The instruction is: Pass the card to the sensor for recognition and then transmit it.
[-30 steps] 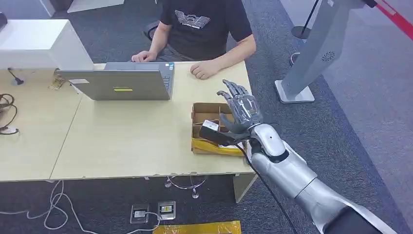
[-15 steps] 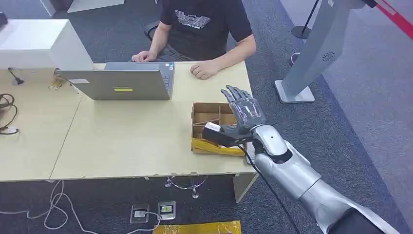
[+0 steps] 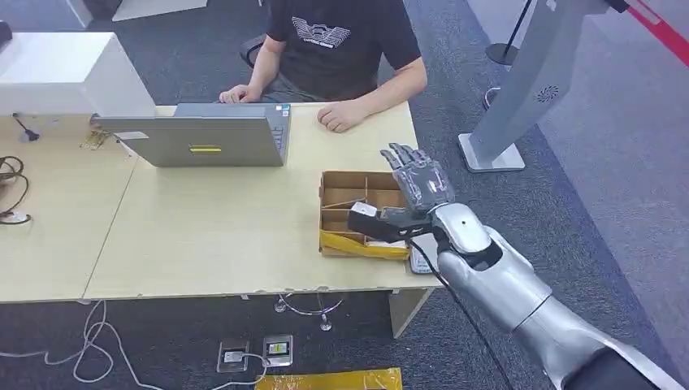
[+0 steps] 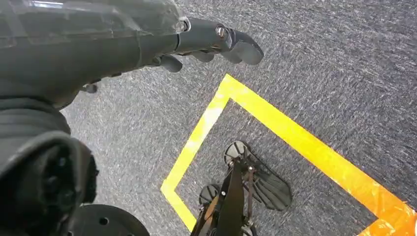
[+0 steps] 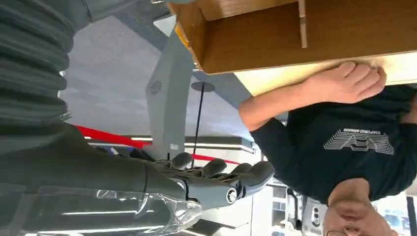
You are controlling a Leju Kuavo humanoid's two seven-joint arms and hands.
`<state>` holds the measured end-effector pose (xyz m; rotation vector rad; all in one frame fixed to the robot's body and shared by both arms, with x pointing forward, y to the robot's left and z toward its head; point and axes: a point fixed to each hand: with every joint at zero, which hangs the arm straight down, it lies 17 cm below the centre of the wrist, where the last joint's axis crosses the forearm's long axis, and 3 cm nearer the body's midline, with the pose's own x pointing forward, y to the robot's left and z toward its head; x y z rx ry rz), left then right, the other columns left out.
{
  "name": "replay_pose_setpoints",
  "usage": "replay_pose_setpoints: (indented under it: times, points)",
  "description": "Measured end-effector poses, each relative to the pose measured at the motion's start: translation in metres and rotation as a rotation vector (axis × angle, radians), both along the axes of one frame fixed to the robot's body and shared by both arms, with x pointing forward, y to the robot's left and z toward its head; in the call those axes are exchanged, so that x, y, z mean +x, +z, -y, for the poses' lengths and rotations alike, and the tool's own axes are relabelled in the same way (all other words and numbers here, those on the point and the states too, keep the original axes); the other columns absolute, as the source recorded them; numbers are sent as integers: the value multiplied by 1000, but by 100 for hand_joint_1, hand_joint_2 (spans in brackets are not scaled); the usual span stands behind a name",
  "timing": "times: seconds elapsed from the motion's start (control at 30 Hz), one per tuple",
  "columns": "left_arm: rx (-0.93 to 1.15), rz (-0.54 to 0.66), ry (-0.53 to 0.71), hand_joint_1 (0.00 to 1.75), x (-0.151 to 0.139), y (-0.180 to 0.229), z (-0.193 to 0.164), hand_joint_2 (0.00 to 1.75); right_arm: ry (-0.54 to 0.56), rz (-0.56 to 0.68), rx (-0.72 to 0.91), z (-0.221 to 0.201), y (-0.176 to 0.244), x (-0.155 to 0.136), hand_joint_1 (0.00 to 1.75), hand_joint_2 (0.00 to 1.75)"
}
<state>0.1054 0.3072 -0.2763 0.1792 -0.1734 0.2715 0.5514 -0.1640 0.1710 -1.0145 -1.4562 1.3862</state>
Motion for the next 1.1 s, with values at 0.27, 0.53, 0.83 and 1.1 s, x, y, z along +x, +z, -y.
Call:
replay_pose_setpoints:
  times: [0.27,0.53,0.83,1.1]
  points:
    - [-1,1,-3,0,0,0,0,0,11,-29,-1,0,-3,-2,0,175]
    - [0,0,-11,0,0,0,1,0,41,-52,-4,-8,-16,-10,0,175]
    - [0,1,-12,0,0,0,1,0,58,-67,-16,-13,-26,-16,0,175]
    - [0,1,-14,0,0,0,1,0,43,-82,-15,-9,-31,-15,0,175]
